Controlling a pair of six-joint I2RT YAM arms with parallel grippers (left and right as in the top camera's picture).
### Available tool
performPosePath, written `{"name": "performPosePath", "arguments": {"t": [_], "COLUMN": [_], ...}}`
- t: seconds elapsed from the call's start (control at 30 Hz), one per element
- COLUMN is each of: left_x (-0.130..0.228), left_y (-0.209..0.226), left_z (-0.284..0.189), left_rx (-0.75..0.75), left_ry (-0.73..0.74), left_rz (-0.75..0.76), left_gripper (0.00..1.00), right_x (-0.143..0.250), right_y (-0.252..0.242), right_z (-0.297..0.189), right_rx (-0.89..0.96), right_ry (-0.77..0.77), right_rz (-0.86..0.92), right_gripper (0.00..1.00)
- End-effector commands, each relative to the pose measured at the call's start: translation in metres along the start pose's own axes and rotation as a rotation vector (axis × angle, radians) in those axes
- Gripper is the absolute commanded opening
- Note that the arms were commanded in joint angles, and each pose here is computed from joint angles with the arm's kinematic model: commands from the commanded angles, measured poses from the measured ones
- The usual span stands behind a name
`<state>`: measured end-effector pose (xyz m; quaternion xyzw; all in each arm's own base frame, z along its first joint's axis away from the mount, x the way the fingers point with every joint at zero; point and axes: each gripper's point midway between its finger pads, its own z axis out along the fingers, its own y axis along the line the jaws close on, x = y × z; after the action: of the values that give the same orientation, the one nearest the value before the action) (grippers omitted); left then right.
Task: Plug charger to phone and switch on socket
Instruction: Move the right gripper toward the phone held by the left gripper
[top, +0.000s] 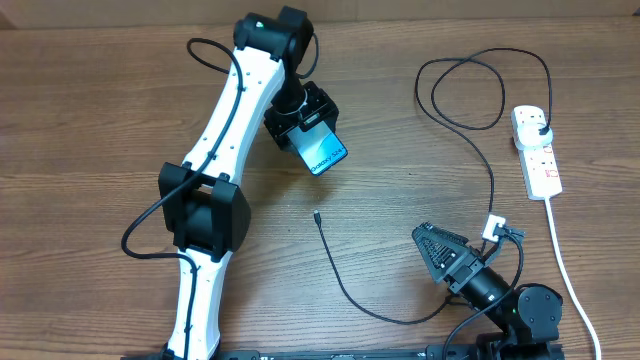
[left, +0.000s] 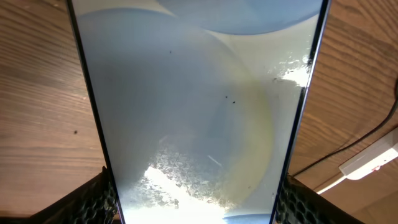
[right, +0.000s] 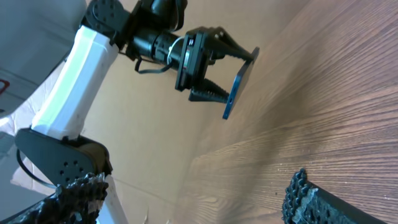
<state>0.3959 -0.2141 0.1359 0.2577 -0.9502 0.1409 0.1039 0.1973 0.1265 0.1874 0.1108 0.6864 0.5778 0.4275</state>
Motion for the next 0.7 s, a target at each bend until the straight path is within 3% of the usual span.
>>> {"name": "performPosePath", "arguments": {"t": [0.0, 0.67], "left_x": [0.005, 0.013], "left_y": [-0.012, -0.031], "left_z": [-0.006, -0.004], "left_rx": [0.025, 0.089], "left_ry": [-0.031, -0.011], "left_rz": [-0.012, 0.0], "left_gripper": [0.04, 0.04], "right_x": [-0.007, -0.051], "right_y": [0.018, -0.016], "right_z": [0.0, 0.065], "right_rx": [-0.021, 0.279], "right_ry": [-0.006, 0.135], "right_rz": [-0.052, -0.108], "right_gripper": [0.94, 0.94]}}
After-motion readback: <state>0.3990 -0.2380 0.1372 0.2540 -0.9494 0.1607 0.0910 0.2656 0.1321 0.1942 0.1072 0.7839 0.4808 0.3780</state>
